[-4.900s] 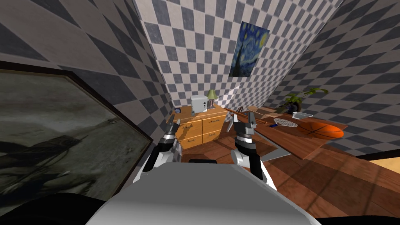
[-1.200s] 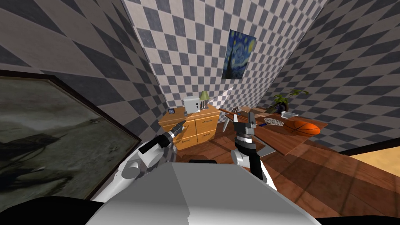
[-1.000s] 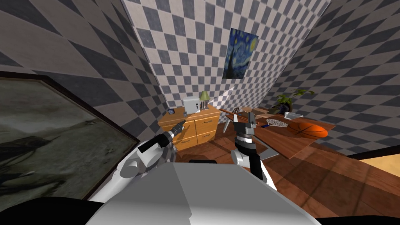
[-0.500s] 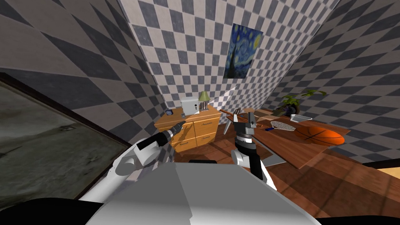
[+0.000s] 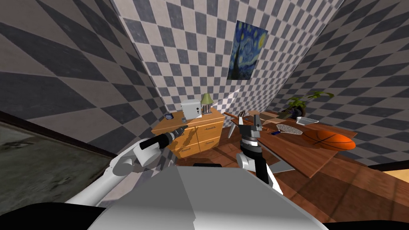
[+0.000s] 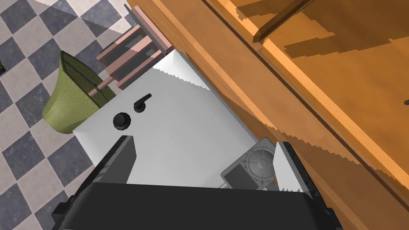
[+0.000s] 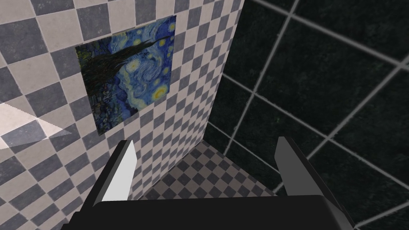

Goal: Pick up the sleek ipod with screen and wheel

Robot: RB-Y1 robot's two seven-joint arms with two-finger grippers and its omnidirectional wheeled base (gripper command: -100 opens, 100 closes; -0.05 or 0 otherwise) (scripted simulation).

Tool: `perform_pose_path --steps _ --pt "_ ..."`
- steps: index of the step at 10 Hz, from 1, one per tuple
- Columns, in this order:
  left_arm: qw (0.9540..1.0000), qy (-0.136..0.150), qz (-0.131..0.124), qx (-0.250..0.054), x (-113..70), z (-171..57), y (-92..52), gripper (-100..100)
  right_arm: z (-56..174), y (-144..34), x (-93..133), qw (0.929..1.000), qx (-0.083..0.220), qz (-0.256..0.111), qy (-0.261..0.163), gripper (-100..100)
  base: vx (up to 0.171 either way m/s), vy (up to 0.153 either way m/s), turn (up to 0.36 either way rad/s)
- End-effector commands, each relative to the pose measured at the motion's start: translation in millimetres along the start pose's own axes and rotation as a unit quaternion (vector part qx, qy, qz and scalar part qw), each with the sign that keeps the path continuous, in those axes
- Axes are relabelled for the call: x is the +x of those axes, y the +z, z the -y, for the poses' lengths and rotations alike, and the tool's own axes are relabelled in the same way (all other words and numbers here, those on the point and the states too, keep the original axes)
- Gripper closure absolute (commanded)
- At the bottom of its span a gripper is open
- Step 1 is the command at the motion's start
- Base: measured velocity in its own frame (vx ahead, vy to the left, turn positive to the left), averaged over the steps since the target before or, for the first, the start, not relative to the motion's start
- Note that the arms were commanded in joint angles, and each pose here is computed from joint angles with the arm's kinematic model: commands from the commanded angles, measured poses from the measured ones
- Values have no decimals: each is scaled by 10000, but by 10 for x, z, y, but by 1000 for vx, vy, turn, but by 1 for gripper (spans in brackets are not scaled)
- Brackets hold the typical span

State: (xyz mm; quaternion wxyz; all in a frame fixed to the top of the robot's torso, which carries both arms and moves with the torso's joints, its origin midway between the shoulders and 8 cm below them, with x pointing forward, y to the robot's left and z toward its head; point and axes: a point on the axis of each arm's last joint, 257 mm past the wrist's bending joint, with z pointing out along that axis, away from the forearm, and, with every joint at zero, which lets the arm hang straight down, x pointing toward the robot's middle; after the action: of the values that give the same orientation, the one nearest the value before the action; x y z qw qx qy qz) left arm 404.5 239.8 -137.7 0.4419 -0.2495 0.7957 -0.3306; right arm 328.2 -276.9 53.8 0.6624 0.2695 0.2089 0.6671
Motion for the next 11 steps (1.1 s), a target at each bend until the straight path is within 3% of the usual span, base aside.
perform_pose_path --steps 1,3,6,8,11 --pt "9992 258 -15 -311 -74 -169 -36 -100 0 0 0 10000 0 0 0 0 66 -34 -77" --pt "9957 578 -22 -724 -199 -406 -78 -100 0 0 0 10000 0 0 0 0 72 -37 -105" --pt "9853 1029 -10 -1362 -430 -769 -173 -100 0 0 0 10000 0 0 0 0 74 -18 -110" --pt "9752 1321 8 -1777 -610 -993 -256 -100 0 0 0 10000 0 0 0 0 65 -12 -137" --pt "9559 1762 49 -2349 -909 -1260 -401 -100 0 0 0 10000 0 0 0 0 57 -5 -115"
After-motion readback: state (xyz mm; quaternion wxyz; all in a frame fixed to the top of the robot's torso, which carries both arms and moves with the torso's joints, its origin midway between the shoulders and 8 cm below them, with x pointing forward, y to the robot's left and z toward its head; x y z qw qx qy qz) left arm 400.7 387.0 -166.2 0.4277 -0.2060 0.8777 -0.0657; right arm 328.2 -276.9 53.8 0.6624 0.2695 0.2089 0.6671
